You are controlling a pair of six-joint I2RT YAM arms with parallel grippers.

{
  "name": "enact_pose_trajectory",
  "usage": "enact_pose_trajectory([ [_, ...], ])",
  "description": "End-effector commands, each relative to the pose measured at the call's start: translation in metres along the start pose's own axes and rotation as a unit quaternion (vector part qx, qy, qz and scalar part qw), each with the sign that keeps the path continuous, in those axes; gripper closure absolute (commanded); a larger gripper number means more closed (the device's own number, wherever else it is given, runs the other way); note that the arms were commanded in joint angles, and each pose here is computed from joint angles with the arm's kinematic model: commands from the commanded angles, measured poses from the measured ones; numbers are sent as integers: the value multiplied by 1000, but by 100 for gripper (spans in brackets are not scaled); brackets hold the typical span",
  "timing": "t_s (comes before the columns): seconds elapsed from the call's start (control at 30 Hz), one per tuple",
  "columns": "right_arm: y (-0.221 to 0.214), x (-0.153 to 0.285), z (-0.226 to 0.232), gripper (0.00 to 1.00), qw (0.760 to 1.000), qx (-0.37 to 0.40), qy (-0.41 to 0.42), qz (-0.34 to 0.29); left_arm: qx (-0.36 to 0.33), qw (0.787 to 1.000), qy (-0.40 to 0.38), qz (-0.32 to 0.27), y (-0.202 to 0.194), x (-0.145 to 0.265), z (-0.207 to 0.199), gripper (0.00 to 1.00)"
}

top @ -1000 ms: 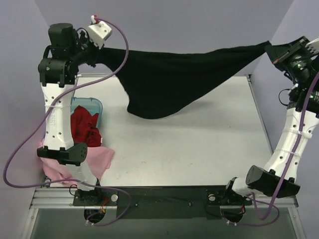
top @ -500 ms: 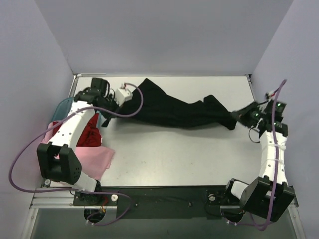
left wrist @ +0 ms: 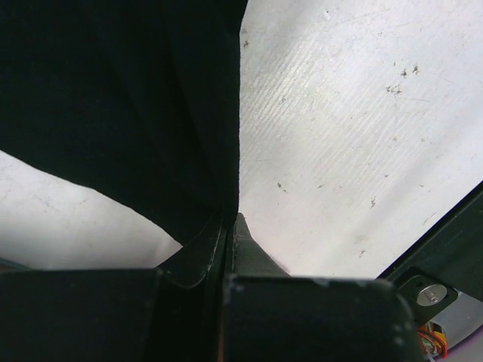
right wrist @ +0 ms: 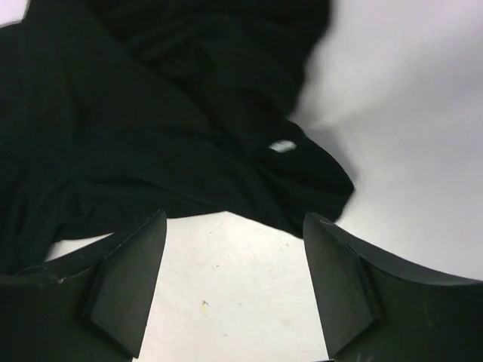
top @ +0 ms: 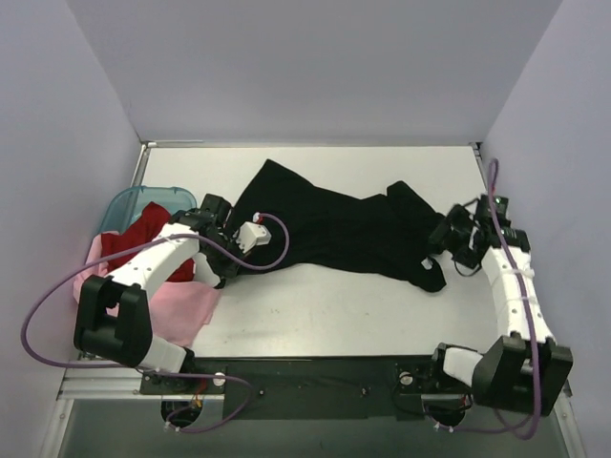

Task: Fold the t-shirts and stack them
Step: Flatten out the tshirt

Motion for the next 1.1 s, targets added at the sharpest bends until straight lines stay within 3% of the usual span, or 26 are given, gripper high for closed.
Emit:
enact_pose_trajectory([
  [0.0,6,-14,34,35,981,184,-28,49,-12,999,38,-33,14,16,11,100],
  [0.2,1,-79,65,48,961,217,-7,172,-16,998,52,-30,13,21,15,100],
  [0.37,2,-112,90,48,940,270,30,206,-13,997,66,-31,13,25,21,100],
  [0.57,-9,-138,95,49,930,272,48,244,-9,997,68,-33,17,27,25,100],
  [0.73,-31,-134,109,60,917,283,85,268,-8,997,72,-35,20,30,31,100],
  [0.97,-25,-122,115,98,923,275,92,253,-7,997,76,-34,22,34,39,100],
  [1.07,-14,-110,116,100,929,269,98,236,-8,996,84,-36,22,39,43,100],
])
Point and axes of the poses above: each gripper's point midway between its finger pads, its own x axis back along the fingers, its own z axis along the line the jaws close on, y = z × x, the point moved 2 cm from there along x, back along the fingers, and after that the axes turned 3 degrees about -x, right-handed, at the moved point
